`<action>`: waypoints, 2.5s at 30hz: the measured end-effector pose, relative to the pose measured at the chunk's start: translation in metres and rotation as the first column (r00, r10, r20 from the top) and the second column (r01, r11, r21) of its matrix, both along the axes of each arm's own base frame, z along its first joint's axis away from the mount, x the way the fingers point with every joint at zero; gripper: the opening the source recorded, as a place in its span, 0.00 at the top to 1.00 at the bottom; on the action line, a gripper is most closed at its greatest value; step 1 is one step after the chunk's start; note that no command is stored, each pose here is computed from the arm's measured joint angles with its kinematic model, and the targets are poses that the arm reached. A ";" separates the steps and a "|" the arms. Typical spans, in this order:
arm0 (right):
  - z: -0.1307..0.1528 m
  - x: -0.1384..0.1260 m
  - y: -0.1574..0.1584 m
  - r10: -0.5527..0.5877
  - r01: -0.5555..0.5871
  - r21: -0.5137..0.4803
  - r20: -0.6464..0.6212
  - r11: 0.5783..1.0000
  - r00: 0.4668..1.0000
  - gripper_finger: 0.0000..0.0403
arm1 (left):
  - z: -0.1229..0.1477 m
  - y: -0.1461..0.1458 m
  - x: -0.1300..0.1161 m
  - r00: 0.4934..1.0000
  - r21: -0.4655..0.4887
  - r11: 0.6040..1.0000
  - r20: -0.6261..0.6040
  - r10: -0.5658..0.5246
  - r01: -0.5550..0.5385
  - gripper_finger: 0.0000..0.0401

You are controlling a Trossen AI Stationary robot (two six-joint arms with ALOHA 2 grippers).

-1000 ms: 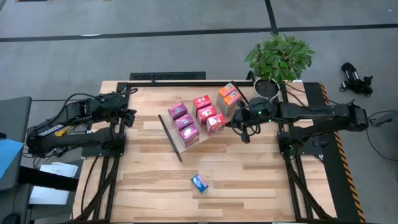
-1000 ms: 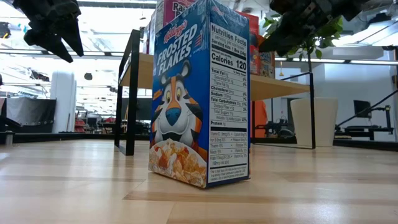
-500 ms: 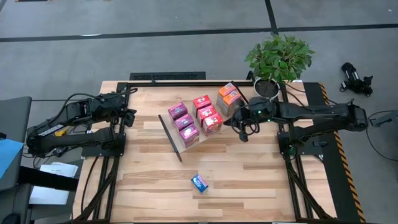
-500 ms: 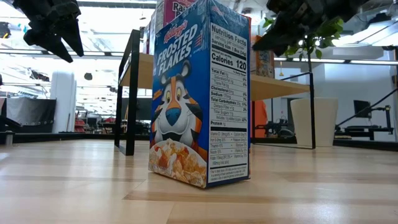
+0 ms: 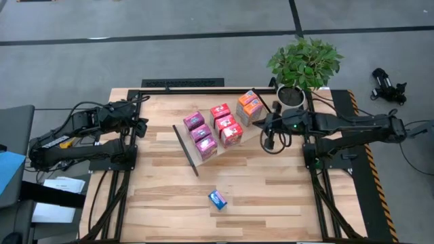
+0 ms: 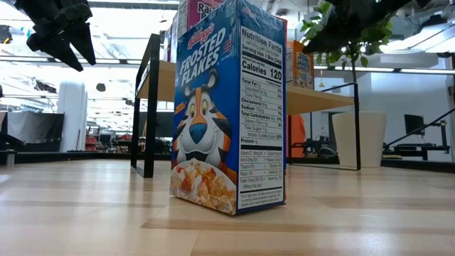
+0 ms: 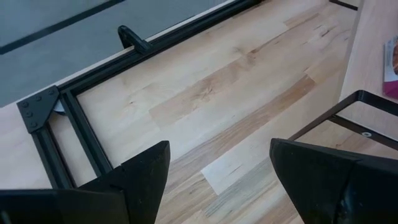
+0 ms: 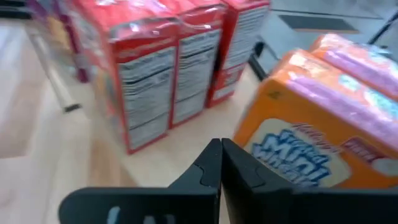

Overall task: Stack cereal on shelf
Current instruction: Adjust the orange cereal boxes on the shelf, then put the blue cereal box aligned with the other orange cereal boxes on the shelf

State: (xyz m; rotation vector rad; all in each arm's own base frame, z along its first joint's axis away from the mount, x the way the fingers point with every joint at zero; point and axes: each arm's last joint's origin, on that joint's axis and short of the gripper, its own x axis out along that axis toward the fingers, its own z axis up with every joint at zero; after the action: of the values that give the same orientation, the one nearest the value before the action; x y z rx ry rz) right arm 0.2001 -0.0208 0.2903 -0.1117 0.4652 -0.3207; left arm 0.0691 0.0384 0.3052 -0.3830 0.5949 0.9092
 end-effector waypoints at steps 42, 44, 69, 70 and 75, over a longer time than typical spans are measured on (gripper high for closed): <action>0.064 0.007 0.079 0.457 -0.493 0.117 0.242 0.862 0.856 0.87 | 0.000 -0.001 0.001 1.000 -0.031 0.999 0.023 -0.018 0.018 0.33; 0.062 0.008 0.091 0.501 -0.537 0.111 0.244 0.836 0.830 0.87 | 0.000 -0.003 0.002 0.996 -0.083 0.993 0.050 -0.078 0.081 0.34; 0.045 -0.002 0.120 0.396 -0.405 0.084 0.111 0.910 0.912 0.93 | -0.031 -0.121 0.091 0.759 -0.328 0.689 0.372 -0.534 0.646 0.99; 0.045 -0.002 0.121 0.399 -0.408 0.084 0.111 0.909 0.910 0.94 | -0.037 -0.132 0.096 0.767 -0.321 0.701 0.355 -0.534 0.636 0.99; 0.045 -0.004 0.125 0.415 -0.425 0.084 0.111 0.901 0.903 0.96 | -0.079 -0.184 0.115 0.810 -0.266 0.768 0.263 -0.524 0.583 1.00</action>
State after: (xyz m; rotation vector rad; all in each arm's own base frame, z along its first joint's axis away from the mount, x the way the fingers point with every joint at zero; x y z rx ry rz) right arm 0.1959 0.1039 0.3356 -0.0907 0.3558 0.1254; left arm 0.1842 -0.1454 0.2259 -0.5485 0.6543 0.1883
